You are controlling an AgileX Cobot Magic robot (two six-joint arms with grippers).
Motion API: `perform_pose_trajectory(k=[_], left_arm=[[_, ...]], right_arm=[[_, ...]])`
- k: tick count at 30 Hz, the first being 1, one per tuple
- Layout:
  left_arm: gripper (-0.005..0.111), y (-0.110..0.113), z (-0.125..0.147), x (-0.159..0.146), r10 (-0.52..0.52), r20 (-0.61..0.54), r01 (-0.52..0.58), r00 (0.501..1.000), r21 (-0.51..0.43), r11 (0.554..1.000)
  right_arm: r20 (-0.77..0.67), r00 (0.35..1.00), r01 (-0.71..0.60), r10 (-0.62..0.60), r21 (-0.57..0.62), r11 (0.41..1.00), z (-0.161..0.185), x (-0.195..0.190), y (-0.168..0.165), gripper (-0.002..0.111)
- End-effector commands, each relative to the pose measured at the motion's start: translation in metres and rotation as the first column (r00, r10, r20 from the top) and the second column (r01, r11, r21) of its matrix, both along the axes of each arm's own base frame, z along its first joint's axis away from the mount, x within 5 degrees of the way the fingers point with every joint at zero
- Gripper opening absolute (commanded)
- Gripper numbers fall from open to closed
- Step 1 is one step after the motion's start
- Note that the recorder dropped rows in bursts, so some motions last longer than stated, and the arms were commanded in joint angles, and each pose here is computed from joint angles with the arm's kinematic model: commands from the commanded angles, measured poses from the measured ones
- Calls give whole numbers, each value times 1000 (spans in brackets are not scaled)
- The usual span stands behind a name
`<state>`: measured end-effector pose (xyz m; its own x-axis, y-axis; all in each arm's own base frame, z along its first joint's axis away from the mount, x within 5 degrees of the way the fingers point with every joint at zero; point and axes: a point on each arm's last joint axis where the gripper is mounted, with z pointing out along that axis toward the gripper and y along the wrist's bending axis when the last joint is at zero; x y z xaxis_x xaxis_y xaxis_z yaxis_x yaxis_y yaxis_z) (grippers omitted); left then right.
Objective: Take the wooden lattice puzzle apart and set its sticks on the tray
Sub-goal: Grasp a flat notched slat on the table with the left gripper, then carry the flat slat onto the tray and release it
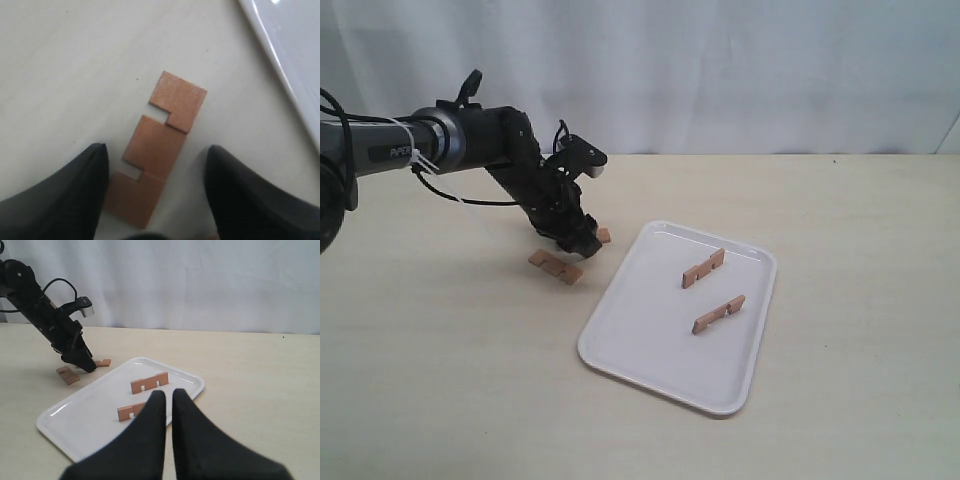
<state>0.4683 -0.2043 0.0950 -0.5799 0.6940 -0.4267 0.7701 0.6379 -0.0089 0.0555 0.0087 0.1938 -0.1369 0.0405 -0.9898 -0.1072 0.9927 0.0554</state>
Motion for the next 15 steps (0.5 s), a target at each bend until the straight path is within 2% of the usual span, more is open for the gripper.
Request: perform_pose_trajectory(k=[1, 3, 5, 12, 15], left_arm=[[55, 2, -11, -8, -16, -97, 18, 995, 22, 1000], [52, 2, -11, -10, -19, -113, 22, 993, 23, 999], [42, 2, -12, -10, -21, -121, 24, 992, 24, 999], [0, 2, -11, -8, -19, -92, 22, 996, 26, 999], [0, 2, -3, -7, -23, -72, 25, 997, 21, 999]], right_arm=[[-1, 1000, -2, 2, -1, 1000, -1, 0, 0, 5], [-1, 1000, -2, 2, -1, 1000, -1, 0, 0, 5], [-1, 1000, -2, 2, -1, 1000, -1, 0, 0, 5], [-1, 1000, -2, 2, -1, 1000, -1, 0, 0, 5], [-1, 1000, -2, 2, -1, 1000, -1, 0, 0, 5]])
